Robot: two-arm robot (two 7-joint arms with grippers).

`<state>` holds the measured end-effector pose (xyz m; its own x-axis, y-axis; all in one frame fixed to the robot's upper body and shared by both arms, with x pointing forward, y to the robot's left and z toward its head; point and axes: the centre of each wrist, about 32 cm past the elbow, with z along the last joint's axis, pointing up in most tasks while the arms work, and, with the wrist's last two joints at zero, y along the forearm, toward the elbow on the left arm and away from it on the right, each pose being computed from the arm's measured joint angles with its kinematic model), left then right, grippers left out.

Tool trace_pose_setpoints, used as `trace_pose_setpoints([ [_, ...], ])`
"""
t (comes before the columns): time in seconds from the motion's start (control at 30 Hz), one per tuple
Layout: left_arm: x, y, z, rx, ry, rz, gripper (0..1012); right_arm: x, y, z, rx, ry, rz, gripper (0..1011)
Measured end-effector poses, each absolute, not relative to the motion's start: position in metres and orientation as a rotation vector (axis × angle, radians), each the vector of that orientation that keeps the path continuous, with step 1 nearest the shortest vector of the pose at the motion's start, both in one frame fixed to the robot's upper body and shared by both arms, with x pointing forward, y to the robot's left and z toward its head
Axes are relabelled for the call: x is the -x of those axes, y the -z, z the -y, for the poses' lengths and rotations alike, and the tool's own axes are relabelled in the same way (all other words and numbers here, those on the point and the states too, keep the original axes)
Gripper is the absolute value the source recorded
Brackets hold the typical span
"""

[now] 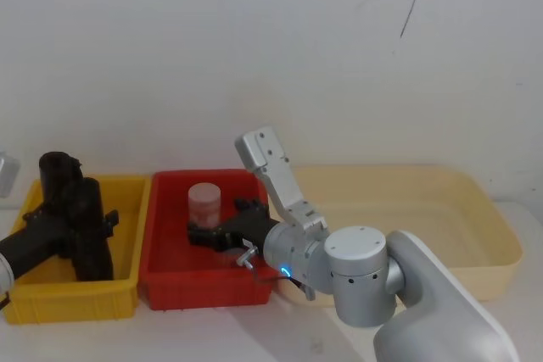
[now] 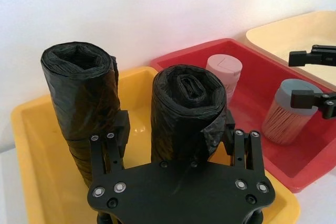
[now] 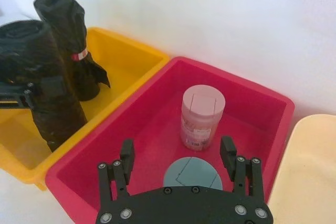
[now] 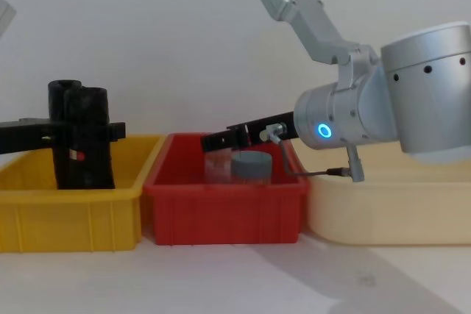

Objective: Pick up the garbage bag with the one hand and transfer it to the other hand.

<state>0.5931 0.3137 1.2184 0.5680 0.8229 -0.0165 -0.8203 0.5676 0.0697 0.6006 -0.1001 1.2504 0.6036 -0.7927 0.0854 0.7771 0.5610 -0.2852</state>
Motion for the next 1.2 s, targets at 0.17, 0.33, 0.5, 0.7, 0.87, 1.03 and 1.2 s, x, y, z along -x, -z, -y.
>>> trace_pose_setpoints([
  [0.17, -0.593, -1.218, -0.314, -0.056, -0.965, -0.049, 1001, -0.604, -1.249, 0.100, 0.328, 0.926, -0.055, 1001],
  [0.33, -0.594, -1.218, -0.315, -0.056, -0.965, -0.049, 1001, -0.607, -1.247, 0.101, 0.347, 0.926, -0.057, 1000],
  [0.5, -0.594, -1.217, -0.315, -0.056, -0.964, -0.051, 1001, -0.609, -1.247, 0.103, 0.362, 0.926, -0.057, 1000],
  [0.7, -0.594, -1.217, -0.315, -0.055, -0.963, -0.052, 1001, -0.611, -1.246, 0.106, 0.383, 0.926, -0.056, 1001],
  [0.87, -0.595, -1.216, -0.314, -0.054, -0.962, -0.054, 1001, -0.613, -1.245, 0.109, 0.401, 0.924, -0.056, 1000],
  [1.03, -0.596, -1.215, -0.314, -0.053, -0.961, -0.055, 1001, -0.613, -1.245, 0.111, 0.416, 0.922, -0.056, 1001],
  [1.2, -0.596, -1.214, -0.314, -0.052, -0.961, -0.056, 1001, -0.614, -1.244, 0.113, 0.430, 0.918, -0.058, 1000],
])
